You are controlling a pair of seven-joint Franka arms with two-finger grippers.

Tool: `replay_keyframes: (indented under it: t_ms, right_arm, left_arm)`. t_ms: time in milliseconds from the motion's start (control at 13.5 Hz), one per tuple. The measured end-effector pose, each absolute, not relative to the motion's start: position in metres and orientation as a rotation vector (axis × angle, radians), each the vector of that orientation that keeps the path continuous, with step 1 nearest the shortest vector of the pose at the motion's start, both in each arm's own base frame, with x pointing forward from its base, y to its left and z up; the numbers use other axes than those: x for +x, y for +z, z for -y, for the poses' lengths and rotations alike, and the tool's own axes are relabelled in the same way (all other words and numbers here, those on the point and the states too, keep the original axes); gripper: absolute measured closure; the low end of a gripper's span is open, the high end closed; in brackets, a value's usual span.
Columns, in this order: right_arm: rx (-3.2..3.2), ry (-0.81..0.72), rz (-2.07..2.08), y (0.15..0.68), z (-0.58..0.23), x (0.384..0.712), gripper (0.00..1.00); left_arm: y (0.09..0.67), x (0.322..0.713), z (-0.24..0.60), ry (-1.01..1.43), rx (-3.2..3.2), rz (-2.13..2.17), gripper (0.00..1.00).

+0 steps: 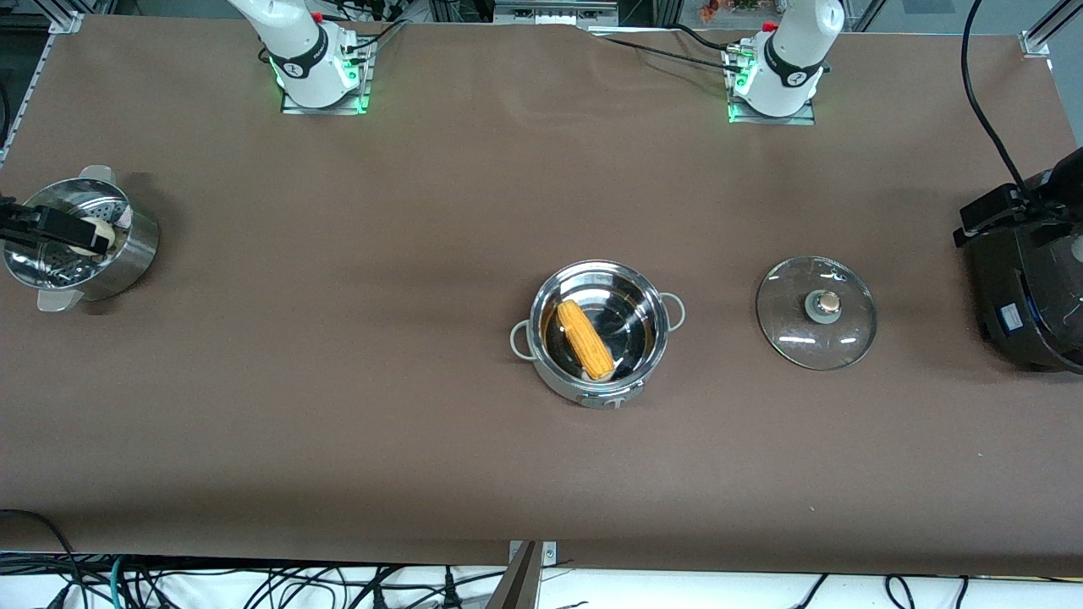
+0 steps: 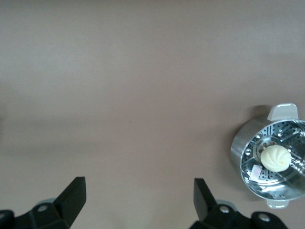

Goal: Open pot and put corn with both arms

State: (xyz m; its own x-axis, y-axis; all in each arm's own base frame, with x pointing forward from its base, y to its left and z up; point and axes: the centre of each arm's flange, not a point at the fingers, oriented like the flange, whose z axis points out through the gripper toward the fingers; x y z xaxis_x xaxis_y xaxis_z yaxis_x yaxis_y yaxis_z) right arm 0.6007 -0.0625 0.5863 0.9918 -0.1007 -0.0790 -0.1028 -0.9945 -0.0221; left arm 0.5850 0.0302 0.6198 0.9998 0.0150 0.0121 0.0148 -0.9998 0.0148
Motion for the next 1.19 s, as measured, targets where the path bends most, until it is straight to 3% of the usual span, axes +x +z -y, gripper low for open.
replay_keyframes:
  t_ms: [296,1185]
  right_arm:
    - [-3.11,0.096,-0.13,0.612,0.05,0.578,0.0]
    - [-3.134,0.15,-0.081,0.593,0.035,0.579,0.0]
  left_arm:
    - [0.62,0.585,-0.031,0.017,3.131,-0.023,0.0]
    - [0.62,0.585,-0.029,0.015,3.136,-0.017,0.0]
